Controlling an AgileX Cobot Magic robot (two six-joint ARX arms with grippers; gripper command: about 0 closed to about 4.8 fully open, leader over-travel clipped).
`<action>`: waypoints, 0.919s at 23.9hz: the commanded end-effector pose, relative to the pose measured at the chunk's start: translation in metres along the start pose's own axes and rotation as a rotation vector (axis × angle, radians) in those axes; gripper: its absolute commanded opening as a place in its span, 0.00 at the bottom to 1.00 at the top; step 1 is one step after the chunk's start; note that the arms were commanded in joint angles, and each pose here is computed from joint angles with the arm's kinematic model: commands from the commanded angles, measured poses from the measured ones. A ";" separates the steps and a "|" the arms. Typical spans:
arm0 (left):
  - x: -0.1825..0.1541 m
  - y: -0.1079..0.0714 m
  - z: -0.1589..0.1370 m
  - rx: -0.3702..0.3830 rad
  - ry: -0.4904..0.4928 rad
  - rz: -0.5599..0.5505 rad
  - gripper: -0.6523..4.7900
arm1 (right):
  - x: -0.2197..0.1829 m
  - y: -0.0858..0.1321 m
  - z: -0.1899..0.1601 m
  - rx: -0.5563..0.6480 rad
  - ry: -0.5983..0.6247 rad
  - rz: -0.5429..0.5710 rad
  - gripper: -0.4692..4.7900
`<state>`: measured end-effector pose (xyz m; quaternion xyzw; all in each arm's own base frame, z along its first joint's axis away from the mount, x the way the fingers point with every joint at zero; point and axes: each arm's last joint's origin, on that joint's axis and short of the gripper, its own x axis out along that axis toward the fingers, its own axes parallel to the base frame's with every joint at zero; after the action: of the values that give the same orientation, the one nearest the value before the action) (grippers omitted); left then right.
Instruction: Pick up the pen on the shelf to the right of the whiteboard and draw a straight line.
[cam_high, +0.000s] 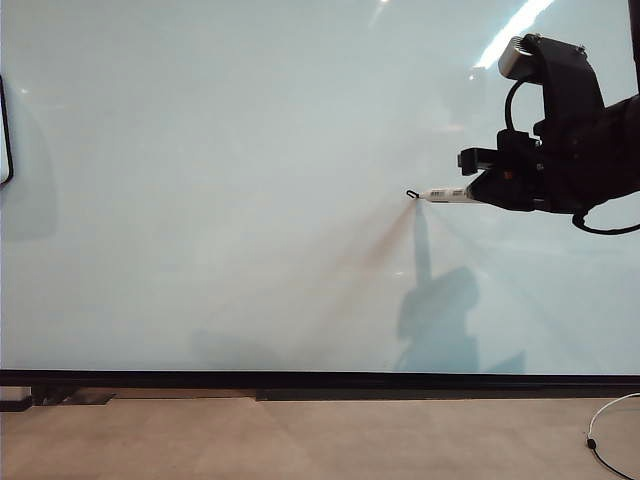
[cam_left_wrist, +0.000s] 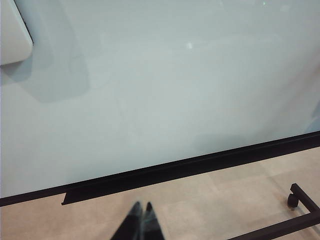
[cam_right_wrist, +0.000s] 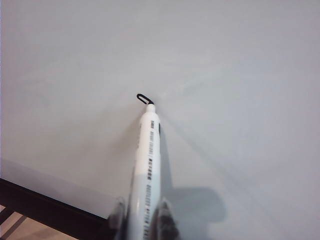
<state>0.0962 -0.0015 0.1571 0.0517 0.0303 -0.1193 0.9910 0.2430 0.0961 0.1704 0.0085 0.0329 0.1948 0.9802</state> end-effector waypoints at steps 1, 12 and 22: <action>0.000 0.000 0.002 0.007 -0.009 -0.005 0.11 | 0.000 -0.002 0.004 0.004 -0.029 -0.045 0.08; 0.000 0.000 0.002 0.007 -0.009 -0.005 0.11 | -0.003 -0.003 0.008 -0.017 -0.046 -0.106 0.08; 0.000 0.000 0.002 0.008 -0.009 -0.005 0.11 | -0.014 -0.006 0.003 -0.027 -0.036 -0.191 0.08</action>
<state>0.0962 -0.0015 0.1571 0.0519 0.0304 -0.1195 0.9910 0.2328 0.0875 0.1706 -0.0076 0.0278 0.1244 0.9918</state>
